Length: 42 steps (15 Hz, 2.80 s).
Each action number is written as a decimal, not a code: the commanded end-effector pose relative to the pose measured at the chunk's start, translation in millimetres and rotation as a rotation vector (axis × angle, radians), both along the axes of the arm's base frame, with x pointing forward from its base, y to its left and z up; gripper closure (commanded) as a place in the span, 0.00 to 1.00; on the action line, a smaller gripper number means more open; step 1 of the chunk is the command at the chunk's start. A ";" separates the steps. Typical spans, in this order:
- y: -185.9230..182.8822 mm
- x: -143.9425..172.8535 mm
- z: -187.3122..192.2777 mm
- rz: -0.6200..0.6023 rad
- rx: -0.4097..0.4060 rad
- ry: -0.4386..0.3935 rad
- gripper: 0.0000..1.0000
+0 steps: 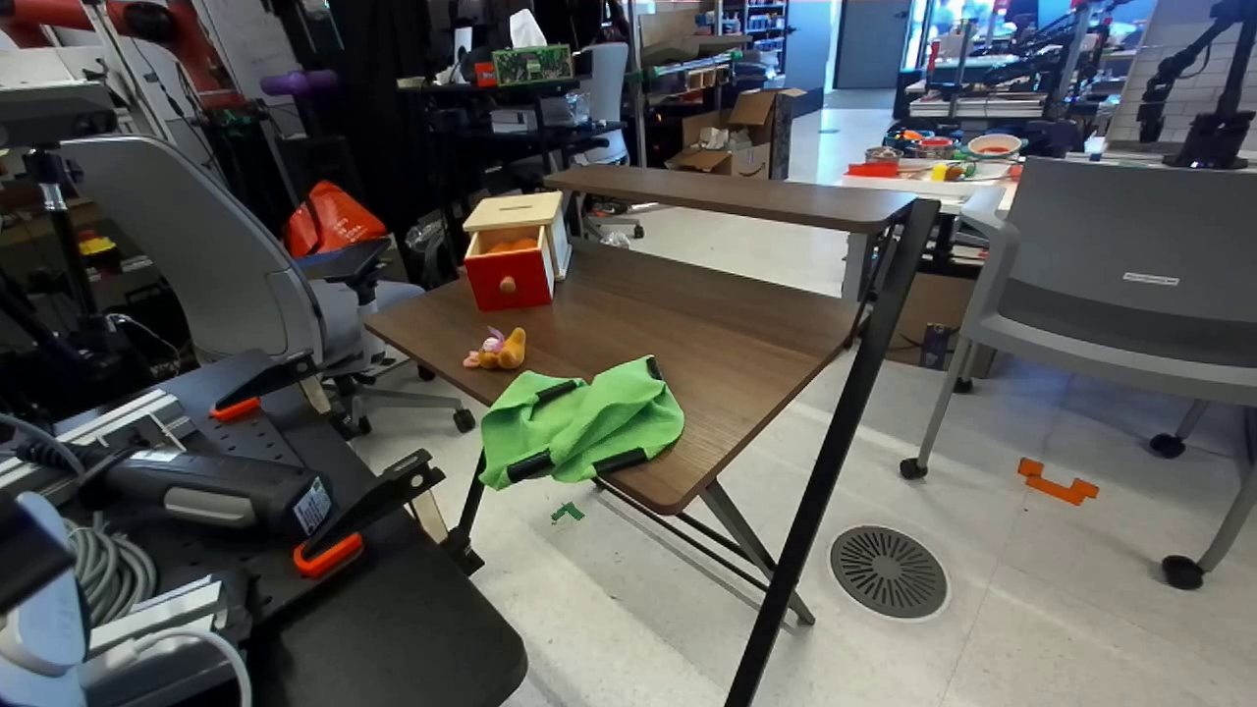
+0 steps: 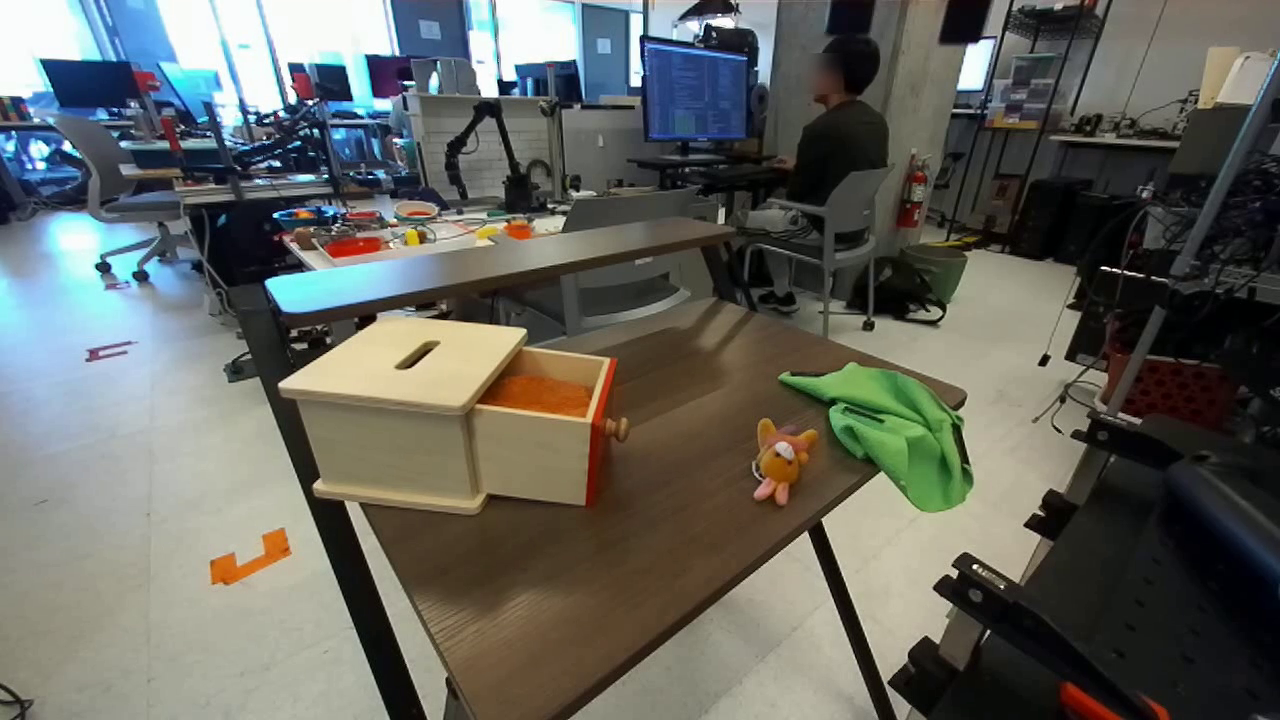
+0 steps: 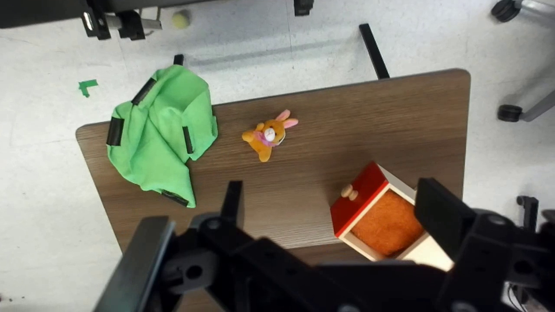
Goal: Pick up the toy from the table and put it in the drawer.
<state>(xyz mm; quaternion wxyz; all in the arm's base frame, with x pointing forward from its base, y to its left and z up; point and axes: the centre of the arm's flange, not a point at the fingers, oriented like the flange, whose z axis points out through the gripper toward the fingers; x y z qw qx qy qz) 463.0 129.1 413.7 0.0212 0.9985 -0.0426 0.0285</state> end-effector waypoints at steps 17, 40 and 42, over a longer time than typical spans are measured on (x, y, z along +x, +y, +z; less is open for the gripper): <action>-41.0 104.7 -267.5 -0.129 0.111 0.160 0.00; -58.6 97.8 -328.7 -0.258 0.147 0.120 0.72; -63.0 97.5 -319.9 -0.266 0.155 0.111 0.86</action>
